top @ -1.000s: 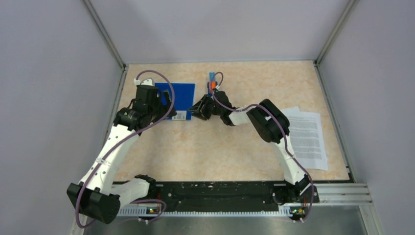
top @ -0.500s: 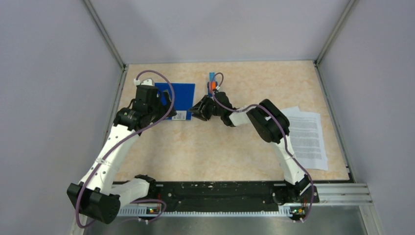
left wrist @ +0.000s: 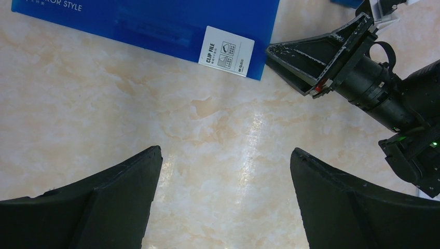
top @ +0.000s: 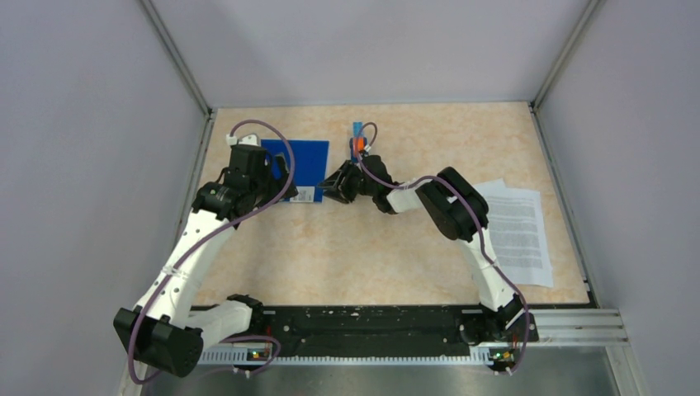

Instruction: Put the files into the folder

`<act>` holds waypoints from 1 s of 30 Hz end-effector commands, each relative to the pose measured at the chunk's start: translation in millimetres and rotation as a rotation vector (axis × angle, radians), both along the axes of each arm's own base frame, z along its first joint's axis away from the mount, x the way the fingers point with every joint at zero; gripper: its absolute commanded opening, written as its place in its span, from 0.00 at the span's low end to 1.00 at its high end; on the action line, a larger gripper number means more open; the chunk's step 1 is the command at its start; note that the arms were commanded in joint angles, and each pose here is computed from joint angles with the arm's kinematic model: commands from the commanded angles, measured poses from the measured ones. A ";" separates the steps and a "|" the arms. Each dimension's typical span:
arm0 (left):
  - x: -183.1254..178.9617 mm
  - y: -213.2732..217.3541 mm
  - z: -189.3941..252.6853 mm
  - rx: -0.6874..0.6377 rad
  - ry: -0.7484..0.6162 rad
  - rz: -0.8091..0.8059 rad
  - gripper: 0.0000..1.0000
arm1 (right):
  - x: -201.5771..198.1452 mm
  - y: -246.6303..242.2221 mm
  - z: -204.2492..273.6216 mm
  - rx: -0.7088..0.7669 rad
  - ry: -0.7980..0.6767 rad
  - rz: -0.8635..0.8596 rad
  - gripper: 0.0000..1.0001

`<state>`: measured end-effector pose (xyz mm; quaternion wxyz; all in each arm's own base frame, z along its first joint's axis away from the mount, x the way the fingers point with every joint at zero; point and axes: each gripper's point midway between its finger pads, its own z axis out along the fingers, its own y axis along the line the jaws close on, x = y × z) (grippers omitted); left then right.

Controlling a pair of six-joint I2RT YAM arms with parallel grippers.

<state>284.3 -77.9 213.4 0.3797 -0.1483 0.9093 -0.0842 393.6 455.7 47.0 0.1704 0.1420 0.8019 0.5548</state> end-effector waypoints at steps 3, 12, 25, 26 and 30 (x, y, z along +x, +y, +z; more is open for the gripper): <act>3.4 -0.8 0.5 -0.005 -0.014 -0.011 0.98 | 1.0 7.1 36.0 0.069 -0.069 0.011 0.44; 4.0 -1.1 -1.5 -0.008 -0.011 -0.011 0.98 | -0.2 12.7 37.2 0.079 -0.065 0.021 0.44; 4.1 1.2 -4.4 -0.003 -0.004 -0.009 0.98 | 4.1 27.1 26.1 0.091 -0.042 0.047 0.44; 4.4 1.2 -4.5 -0.003 -0.004 -0.009 0.98 | 3.9 28.6 24.7 0.090 -0.041 0.050 0.44; 6.0 1.3 -4.4 -0.007 -0.003 -0.006 0.98 | 4.5 33.5 18.1 0.084 -0.029 0.058 0.44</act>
